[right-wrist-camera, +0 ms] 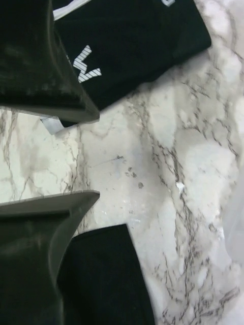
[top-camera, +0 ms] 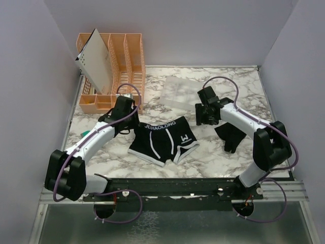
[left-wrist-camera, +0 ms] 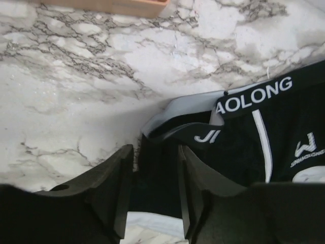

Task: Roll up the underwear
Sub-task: Flatten out the underwear at the center of the board.

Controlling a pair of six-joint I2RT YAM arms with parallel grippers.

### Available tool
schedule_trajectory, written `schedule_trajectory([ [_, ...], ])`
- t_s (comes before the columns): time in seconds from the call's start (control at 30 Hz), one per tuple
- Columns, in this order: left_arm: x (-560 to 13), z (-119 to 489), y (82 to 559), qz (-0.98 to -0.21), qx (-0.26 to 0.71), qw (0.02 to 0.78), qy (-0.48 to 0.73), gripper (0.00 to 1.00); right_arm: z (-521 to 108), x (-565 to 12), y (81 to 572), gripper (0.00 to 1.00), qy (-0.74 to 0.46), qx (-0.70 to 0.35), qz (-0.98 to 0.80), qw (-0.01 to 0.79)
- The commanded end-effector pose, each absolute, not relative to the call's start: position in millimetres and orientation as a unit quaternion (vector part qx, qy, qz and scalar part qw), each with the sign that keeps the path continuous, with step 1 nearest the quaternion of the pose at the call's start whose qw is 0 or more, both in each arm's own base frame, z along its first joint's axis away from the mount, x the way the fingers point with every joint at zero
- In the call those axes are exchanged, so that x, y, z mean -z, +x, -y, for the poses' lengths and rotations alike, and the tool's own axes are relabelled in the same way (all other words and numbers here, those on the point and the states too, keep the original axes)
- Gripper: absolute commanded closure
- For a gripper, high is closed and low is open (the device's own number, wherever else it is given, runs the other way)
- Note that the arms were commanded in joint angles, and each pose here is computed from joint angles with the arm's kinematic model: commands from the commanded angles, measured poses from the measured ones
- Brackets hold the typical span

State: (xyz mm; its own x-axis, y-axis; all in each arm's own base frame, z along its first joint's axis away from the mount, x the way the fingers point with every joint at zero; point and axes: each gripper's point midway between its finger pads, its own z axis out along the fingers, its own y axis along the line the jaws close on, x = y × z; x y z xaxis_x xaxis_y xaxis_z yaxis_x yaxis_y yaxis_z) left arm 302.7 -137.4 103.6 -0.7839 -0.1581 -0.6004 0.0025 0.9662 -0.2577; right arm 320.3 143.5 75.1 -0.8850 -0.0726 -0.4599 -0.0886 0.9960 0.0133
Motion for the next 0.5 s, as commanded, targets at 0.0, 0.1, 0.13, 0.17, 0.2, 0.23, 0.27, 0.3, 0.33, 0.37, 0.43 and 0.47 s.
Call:
schedule_trajectory([
  [0.0, -102.1, 137.4, 313.0, -0.935, 0.137, 0.325, -0.04, 0.4, -123.7, -90.1, 338.1, 0.32, -0.031, 0.043, -0.967, 0.25],
  [0.1, -110.2, 134.5, 311.2, -0.934, 0.137, 0.328, -0.044, 0.22, -126.0, -105.8, 336.7, 0.27, -0.029, 0.029, -0.964, 0.263],
  [0.13, -114.1, 132.8, 309.6, -0.932, 0.137, 0.332, -0.046, 0.17, -127.5, -112.7, 333.6, 0.27, -0.028, 0.018, -0.962, 0.269],
  [0.17, -117.7, 131.0, 306.9, -0.931, 0.137, 0.336, -0.048, 0.12, -128.9, -116.8, 329.0, 0.27, -0.025, 0.007, -0.962, 0.272],
  [0.2, -120.4, 128.7, 303.2, -0.93, 0.137, 0.338, -0.053, 0.07, -131.2, -119.7, 323.5, 0.27, -0.023, -0.007, -0.961, 0.274],
  [0.23, -121.8, 127.0, 298.7, -0.929, 0.138, 0.339, -0.058, 0.05, -132.8, -120.0, 316.6, 0.27, -0.02, -0.02, -0.962, 0.272],
  [0.27, -123.4, 126.8, 292.7, -0.928, 0.145, 0.338, -0.065, 0.03, -135.3, -119.9, 308.5, 0.27, -0.017, -0.036, -0.963, 0.268],
  [0.3, -121.9, 126.7, 286.1, -0.928, 0.151, 0.334, -0.071, 0.02, -138.8, -118.0, 300.0, 0.27, -0.014, -0.054, -0.964, 0.261],
  [0.33, -121.5, 128.0, 279.2, -0.926, 0.163, 0.33, -0.08, 0.02, -142.2, -116.2, 290.5, 0.27, -0.008, -0.073, -0.965, 0.253],
  [0.37, -118.1, 129.4, 270.7, -0.926, 0.174, 0.321, -0.092, 0.01, -147.6, -114.3, 281.5, 0.27, -0.003, -0.096, -0.965, 0.244],
  [0.43, -110.1, 126.2, 253.8, -0.925, 0.183, 0.307, -0.126, 0.01, -159.5, -109.2, 262.0, 0.27, 0.006, -0.146, -0.963, 0.225],
  [0.47, -103.5, 123.0, 245.9, -0.927, 0.18, 0.295, -0.148, 0.01, -164.9, -106.8, 253.3, 0.27, 0.008, -0.169, -0.961, 0.217],
])
